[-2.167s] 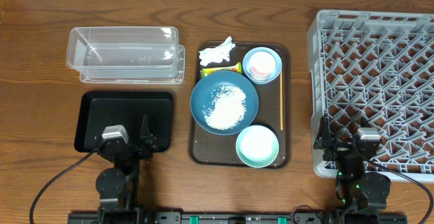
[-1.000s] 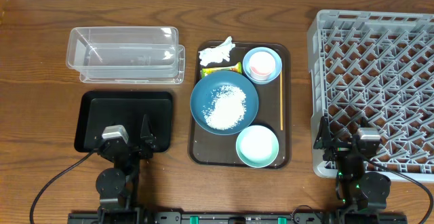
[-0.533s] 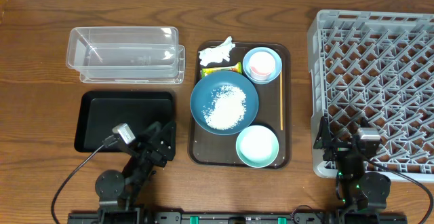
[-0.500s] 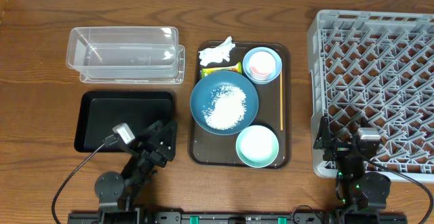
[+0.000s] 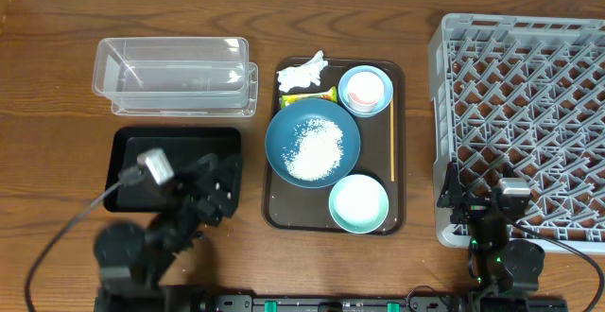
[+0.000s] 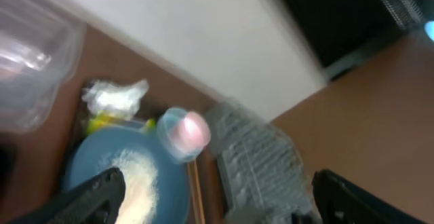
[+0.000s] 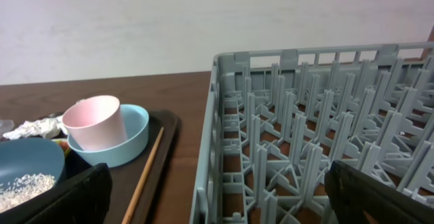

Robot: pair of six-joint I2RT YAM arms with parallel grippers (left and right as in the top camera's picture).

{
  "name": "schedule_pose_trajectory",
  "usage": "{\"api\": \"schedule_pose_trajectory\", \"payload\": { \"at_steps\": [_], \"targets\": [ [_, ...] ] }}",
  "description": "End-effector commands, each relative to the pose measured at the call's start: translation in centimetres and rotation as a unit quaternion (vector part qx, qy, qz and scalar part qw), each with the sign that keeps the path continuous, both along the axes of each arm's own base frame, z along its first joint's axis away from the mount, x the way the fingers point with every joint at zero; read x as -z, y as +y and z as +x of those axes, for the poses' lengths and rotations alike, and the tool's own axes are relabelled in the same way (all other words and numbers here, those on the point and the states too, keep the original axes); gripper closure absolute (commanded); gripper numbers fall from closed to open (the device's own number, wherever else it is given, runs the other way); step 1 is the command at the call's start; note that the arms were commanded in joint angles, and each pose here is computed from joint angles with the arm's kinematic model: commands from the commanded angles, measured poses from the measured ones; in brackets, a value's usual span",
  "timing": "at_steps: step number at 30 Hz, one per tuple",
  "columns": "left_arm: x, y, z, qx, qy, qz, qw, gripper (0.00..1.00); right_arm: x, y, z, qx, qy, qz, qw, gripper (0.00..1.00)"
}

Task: Sort waste into correct bins and load items into the dishwasher rack
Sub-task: 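Reach the left gripper over to the blue plate of rice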

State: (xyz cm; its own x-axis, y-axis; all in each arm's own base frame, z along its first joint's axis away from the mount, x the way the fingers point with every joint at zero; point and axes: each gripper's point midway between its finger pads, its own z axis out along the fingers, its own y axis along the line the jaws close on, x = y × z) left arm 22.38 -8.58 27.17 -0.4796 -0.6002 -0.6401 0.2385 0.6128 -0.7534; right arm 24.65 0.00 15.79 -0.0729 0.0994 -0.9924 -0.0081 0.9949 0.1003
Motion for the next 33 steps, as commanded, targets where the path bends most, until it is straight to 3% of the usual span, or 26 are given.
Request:
{"api": "schedule_pose_trajectory", "payload": {
  "at_steps": [1,6,11,16,21,26,33],
  "targets": [
    [-2.2,-0.2,1.2,0.033,0.018,0.098,0.995,0.09,0.1,0.0,0.0,0.002,0.001,-0.005,1.0,0.01],
    [-4.6,-0.3,2.4,0.062,0.114,0.117,0.985,0.09,0.1,0.0,0.0,0.002,0.001,-0.005,1.0,0.01],
    [-9.1,-3.9,3.1,0.182,0.046,0.074,0.979,0.09,0.1,0.0,0.0,0.002,0.001,-0.005,1.0,0.01],
    [-9.5,-5.6,4.3,0.21,0.06,0.084,0.972,0.09,0.1,0.0,0.0,0.002,0.001,-0.005,1.0,0.01],
    [-8.2,-6.5,5.8,0.185,0.133,0.185,0.956,0.09,0.1,0.0,0.0,0.002,0.001,-0.005,1.0,0.01],
    [-6.9,-7.1,7.0,0.14,0.195,0.323,0.916,0.09,0.1,0.0,0.0,0.002,0.001,-0.005,1.0,0.01],
    [-4.6,-12.0,7.4,0.195,0.201,0.346,0.896,0.09,0.1,0.0,0.0,0.002,0.001,-0.005,1.0,0.01]
  ]
}}
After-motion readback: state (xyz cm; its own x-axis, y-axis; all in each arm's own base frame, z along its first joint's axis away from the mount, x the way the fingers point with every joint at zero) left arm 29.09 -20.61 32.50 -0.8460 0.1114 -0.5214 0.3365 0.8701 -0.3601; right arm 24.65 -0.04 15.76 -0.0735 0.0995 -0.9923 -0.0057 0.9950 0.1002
